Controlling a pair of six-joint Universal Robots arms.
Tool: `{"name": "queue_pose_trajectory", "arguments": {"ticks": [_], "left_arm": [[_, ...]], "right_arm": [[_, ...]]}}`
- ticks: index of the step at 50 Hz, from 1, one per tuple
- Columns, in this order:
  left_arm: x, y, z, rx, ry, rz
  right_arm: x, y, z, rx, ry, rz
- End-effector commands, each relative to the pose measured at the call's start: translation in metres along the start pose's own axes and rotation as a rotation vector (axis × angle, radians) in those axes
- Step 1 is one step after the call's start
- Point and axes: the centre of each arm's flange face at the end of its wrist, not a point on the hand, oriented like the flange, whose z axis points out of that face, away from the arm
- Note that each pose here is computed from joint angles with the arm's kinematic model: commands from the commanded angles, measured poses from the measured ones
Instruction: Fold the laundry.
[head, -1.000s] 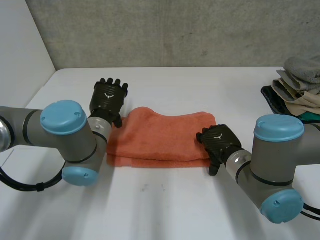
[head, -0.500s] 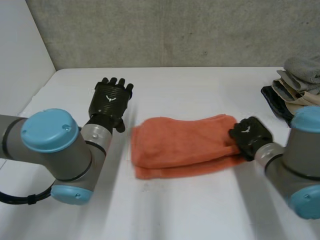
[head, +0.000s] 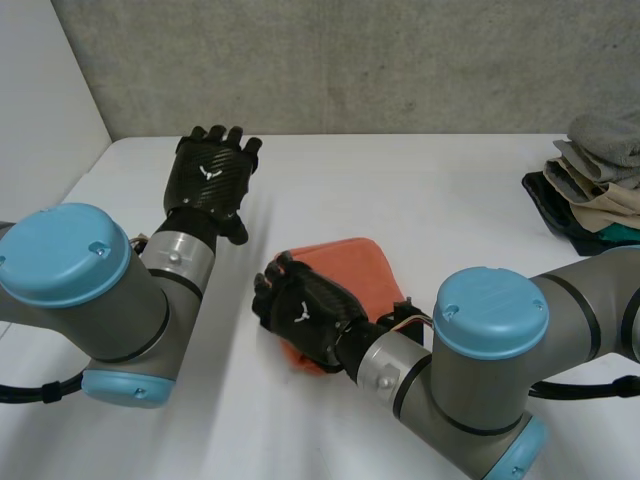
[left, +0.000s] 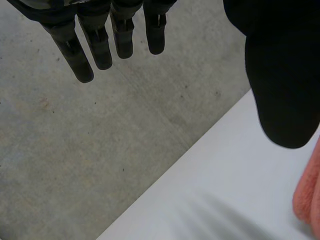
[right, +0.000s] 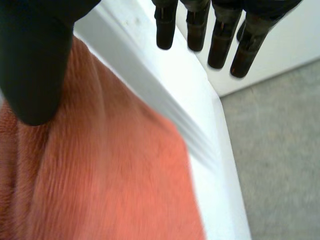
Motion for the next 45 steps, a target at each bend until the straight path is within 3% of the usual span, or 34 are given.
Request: {"name": "queue_pose_trajectory", "arguments": {"ticks": [1,3,6,15,26,36,40,45], "left_arm": [[0.008,-0.019,0.005,0.051,0.015,-0.103],[0.018,-0.025,0.002,0.056,0.046,-0.142],[0.033,-0.031,-0.006,0.037,0.099,-0.194],[0.075,0.002,-0.027,-0.204,0.231,-0.292],[0.083,0.051,-0.039,-0.43,0.179,-0.192],[0.078,0.05,-0.035,-0.419,0.186,-0.162],[0.082,0.039,-0.034,-0.379,0.236,-0.172],[0.063,-0.024,-0.028,-0.185,0.294,-0.209]], "right_arm": [[0.081,0.033,-0.021,-0.159,0.343,0.449],[0.116,0.052,-0.038,-0.149,0.47,0.656],[0.13,0.072,-0.051,-0.157,0.501,0.881],[0.122,0.091,-0.042,-0.306,0.31,1.068],[0.094,0.116,-0.015,-0.439,0.155,1.032],[0.082,0.112,-0.007,-0.472,0.109,0.856],[0.103,0.088,-0.013,-0.422,0.173,0.808],[0.122,0.068,-0.025,-0.332,0.265,0.752]]}}
